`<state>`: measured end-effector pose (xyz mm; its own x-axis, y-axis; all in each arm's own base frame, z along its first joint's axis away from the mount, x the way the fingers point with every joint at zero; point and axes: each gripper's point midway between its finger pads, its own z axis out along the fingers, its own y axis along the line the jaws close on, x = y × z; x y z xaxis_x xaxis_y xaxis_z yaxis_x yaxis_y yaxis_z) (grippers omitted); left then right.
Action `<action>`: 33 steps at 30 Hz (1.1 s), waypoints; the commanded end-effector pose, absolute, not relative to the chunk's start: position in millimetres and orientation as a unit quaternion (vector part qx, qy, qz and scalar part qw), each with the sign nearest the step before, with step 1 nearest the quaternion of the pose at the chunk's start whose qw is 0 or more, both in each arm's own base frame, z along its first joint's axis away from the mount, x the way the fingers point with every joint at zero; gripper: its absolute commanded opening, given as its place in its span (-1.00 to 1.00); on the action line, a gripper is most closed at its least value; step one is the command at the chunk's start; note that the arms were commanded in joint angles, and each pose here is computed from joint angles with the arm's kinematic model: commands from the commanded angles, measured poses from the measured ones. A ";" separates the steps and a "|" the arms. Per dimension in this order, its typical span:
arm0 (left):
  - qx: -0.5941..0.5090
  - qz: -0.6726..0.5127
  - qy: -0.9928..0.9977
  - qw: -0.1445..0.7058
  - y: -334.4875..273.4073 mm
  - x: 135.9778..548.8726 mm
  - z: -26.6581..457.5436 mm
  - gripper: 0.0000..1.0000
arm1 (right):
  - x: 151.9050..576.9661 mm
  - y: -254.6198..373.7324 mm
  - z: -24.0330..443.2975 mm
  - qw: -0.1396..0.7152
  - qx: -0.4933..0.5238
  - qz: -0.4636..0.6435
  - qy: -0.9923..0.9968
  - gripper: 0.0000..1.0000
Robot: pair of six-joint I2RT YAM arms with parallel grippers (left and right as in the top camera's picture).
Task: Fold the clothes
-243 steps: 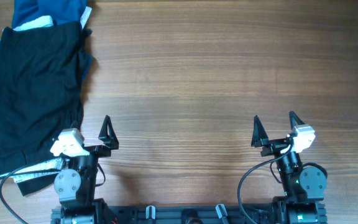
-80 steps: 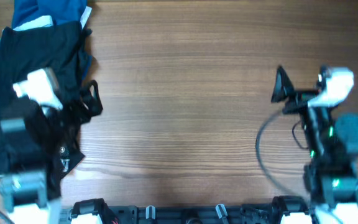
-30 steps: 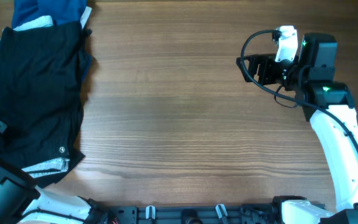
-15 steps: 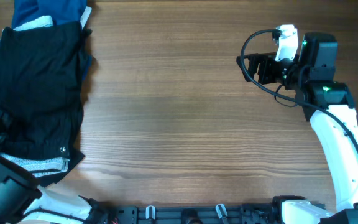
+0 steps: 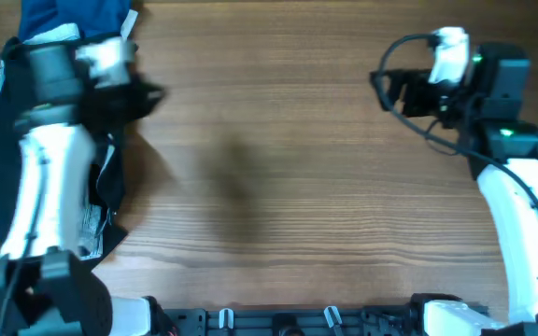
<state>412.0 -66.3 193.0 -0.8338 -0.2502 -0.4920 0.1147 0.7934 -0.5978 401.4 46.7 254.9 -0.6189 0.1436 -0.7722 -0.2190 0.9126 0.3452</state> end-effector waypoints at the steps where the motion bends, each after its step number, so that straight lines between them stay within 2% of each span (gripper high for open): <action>1: 0.048 -0.346 0.901 0.257 -181.7 401.5 187.4 -0.92 | 393.4 11.4 306.4 0.493 0.020 0.205 0.845 1.00; 5: 0.133 -0.330 0.895 0.270 -270.1 390.7 165.0 -0.92 | 380.2 -20.3 327.5 0.522 0.046 0.199 0.828 0.99; 8: 0.168 -0.310 0.890 0.289 -312.7 384.5 147.9 -0.92 | 370.2 -34.8 339.1 0.537 0.052 0.205 0.817 1.00; 11: 0.161 -0.315 0.886 0.301 -321.7 387.2 150.3 -0.92 | 366.9 -39.3 336.0 0.531 0.057 0.204 0.820 0.99; 17: 0.140 -0.307 0.890 0.306 -302.1 400.1 151.1 -0.91 | 366.3 -39.6 334.4 0.528 0.059 0.204 0.822 0.99; 19: 0.136 -0.303 0.891 0.308 -296.2 403.1 151.8 -0.55 | 365.9 -39.5 333.5 0.527 0.058 0.203 0.823 0.99; 20: 0.136 -0.301 0.891 0.310 -292.4 404.5 153.7 -0.21 | 365.6 -39.3 332.8 0.527 0.054 0.201 0.824 1.00; 21: 0.134 -0.295 0.892 0.315 -287.0 406.8 155.8 -0.02 | 365.2 -39.1 332.0 0.526 0.051 0.199 0.825 0.99; 24: 0.106 -0.248 0.904 0.332 -253.5 414.6 168.4 0.82 | 363.9 -38.6 329.2 0.520 0.053 0.200 0.828 0.99; 25: 0.093 -0.228 0.909 0.336 -240.2 416.3 172.8 1.00 | 363.5 -38.3 328.5 0.519 0.054 0.201 0.829 1.00; 28: 0.027 -0.126 0.926 0.355 -172.9 418.7 201.6 1.00 | 362.5 -37.9 326.5 0.515 0.056 0.203 0.831 0.99; 33: -0.035 0.000 0.935 0.353 -78.2 394.9 242.2 1.00 | 362.3 -37.7 325.7 0.513 0.057 0.203 0.832 0.99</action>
<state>393.8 -149.4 180.9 -0.8420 -0.0305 -0.5386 0.0884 0.9771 -0.1935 363.1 -40.2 315.1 -0.4845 0.3286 -0.8107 -0.0785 0.9067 0.4144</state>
